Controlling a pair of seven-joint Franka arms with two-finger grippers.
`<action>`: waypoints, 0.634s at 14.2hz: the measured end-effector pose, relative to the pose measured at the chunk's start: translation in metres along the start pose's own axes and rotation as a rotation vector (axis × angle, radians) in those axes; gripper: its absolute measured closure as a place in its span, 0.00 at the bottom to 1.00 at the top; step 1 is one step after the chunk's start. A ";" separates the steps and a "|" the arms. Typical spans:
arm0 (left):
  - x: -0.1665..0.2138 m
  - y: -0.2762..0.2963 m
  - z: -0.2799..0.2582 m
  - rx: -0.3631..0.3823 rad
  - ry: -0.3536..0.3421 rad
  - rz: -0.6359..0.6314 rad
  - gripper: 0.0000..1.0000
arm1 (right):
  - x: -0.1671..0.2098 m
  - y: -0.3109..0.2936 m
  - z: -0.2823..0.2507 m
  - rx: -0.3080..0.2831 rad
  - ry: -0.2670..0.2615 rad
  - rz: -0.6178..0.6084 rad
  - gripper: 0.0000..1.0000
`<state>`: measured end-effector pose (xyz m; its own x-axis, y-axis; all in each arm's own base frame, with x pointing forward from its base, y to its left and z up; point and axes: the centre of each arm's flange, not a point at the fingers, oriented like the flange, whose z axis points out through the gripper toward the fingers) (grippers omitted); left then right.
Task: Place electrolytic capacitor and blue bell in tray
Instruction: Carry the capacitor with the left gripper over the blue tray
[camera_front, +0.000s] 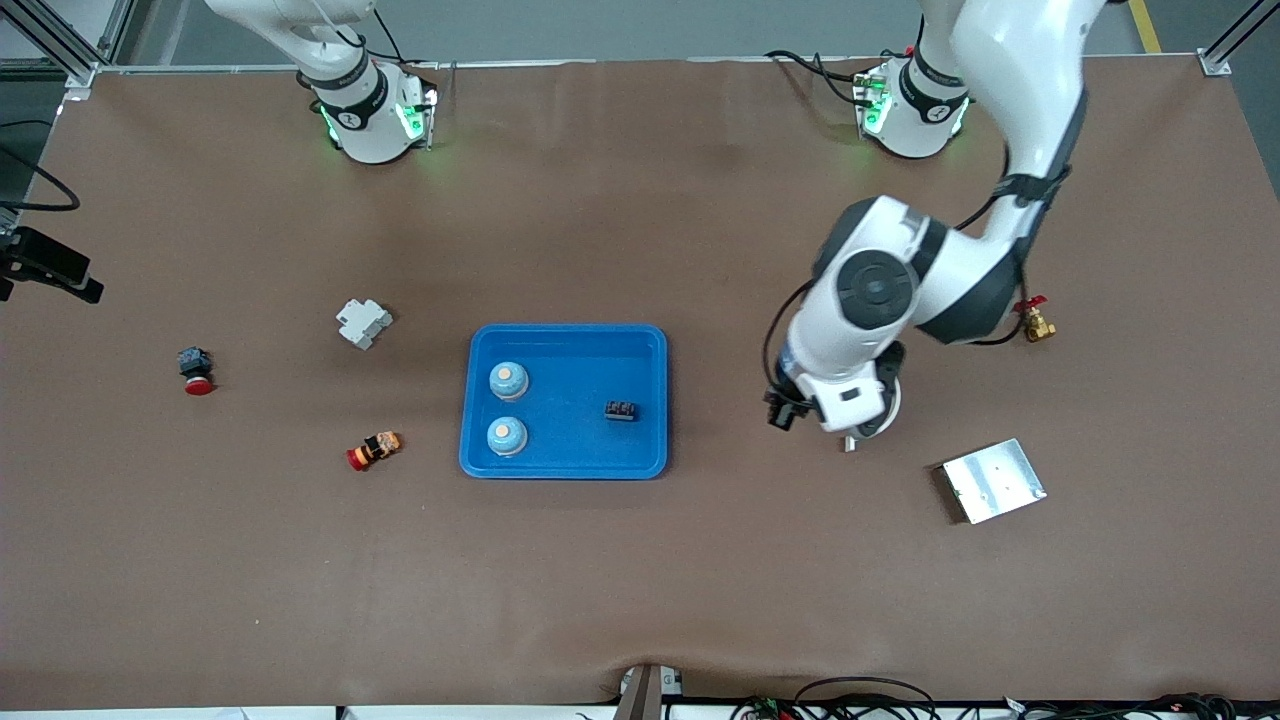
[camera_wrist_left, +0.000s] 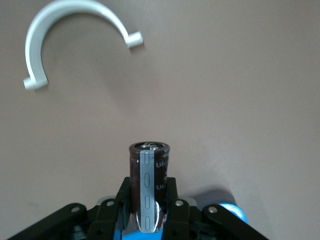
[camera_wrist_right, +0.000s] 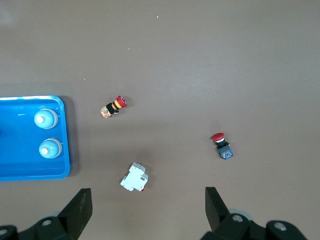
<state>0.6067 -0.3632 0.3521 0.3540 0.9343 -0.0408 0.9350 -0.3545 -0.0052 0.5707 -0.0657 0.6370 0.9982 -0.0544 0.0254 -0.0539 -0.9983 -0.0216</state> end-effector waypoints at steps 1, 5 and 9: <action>-0.010 0.006 0.007 0.001 0.000 -0.049 0.70 | 0.000 0.003 0.000 0.006 0.001 0.006 0.00; -0.033 0.031 0.023 -0.037 0.027 -0.246 0.70 | 0.000 0.005 0.000 0.011 0.000 0.011 0.00; -0.085 0.026 0.054 -0.043 0.059 -0.371 0.70 | -0.001 0.004 0.000 0.012 -0.002 0.010 0.00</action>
<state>0.5999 -0.4538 0.3014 -0.0097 0.9999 0.0140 0.9994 0.0093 0.0337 0.5699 -0.0698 0.6367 0.9977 -0.0639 0.0230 -0.0631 -0.9974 -0.0343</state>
